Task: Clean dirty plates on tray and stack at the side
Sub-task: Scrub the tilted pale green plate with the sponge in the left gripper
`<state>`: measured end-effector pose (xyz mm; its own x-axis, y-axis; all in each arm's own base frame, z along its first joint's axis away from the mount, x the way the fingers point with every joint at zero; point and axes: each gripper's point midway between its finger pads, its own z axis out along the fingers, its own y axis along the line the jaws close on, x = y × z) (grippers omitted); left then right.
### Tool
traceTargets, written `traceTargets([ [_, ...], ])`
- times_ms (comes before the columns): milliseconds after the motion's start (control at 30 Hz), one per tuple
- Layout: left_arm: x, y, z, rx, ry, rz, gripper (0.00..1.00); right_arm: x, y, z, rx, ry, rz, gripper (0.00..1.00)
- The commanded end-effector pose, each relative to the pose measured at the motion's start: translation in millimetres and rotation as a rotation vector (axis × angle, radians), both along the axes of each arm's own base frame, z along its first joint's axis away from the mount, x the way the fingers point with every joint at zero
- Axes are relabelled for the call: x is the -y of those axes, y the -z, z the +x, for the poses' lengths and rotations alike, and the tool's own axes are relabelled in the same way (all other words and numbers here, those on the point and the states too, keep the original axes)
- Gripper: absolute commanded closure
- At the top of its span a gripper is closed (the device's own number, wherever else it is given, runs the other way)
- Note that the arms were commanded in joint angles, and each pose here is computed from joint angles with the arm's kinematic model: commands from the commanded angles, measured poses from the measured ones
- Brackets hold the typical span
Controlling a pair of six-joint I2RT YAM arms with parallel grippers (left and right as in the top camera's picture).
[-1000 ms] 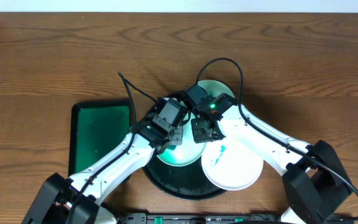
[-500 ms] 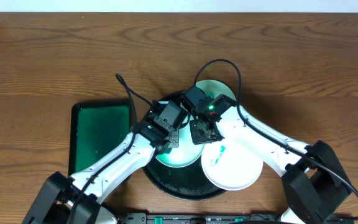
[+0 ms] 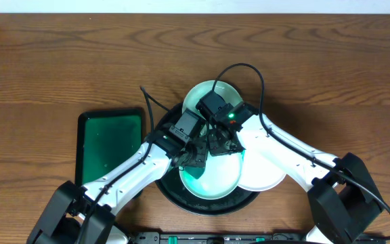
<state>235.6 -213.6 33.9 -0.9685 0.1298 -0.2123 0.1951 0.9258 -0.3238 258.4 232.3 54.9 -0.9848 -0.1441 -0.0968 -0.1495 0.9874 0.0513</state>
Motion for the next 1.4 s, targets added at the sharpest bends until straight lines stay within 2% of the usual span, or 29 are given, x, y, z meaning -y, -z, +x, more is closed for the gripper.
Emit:
traceTargets([
  [0, 14.0, -5.3, -1.1, -0.018, 0.018, -0.054, 0.93, -9.4, -5.2, -6.2, 0.007, -0.046, 0.011, 0.98],
  [167, -15.5, 4.2, 4.5, -0.008, -0.123, 0.088, 0.93, -9.6, -5.2, -6.1, 0.007, -0.046, 0.012, 0.99],
  [467, -56.0, 10.9, 3.1, -0.004, -0.266, 0.266, 0.93, -10.1, -5.3, -5.7, 0.009, -0.046, 0.014, 0.99],
  [767, -69.8, 5.4, 14.5, 0.022, -0.323, 0.273, 0.93, -10.3, -5.3, -5.8, 0.009, -0.046, 0.015, 0.99],
  [1133, -66.8, -26.8, 25.4, 0.112, -0.289, 0.221, 0.89, -13.1, -5.5, -5.9, 0.005, -0.054, 0.03, 0.98],
  [1167, -71.8, -25.6, 22.5, 0.105, -0.292, 0.246, 0.9, -13.2, -5.5, -6.0, 0.005, -0.054, 0.03, 0.83],
  [1200, -74.5, -24.9, 21.0, 0.102, -0.292, 0.26, 0.9, -13.5, -5.5, -6.2, 0.004, -0.054, 0.032, 0.6],
  [1267, -79.1, -24.2, 19.1, 0.099, -0.295, 0.284, 0.89, -13.5, -5.5, -6.2, 0.004, -0.054, 0.032, 0.53],
  [1333, -81.6, -23.8, 17.9, 0.097, -0.296, 0.297, 0.88, -13.7, -5.7, -5.1, 0.006, -0.048, 0.035, 0.35],
  [1367, -81.7, -23.7, 17.7, 0.096, -0.296, 0.297, 0.88, -13.8, -5.7, -4.6, 0.007, -0.043, 0.036, 0.34],
])
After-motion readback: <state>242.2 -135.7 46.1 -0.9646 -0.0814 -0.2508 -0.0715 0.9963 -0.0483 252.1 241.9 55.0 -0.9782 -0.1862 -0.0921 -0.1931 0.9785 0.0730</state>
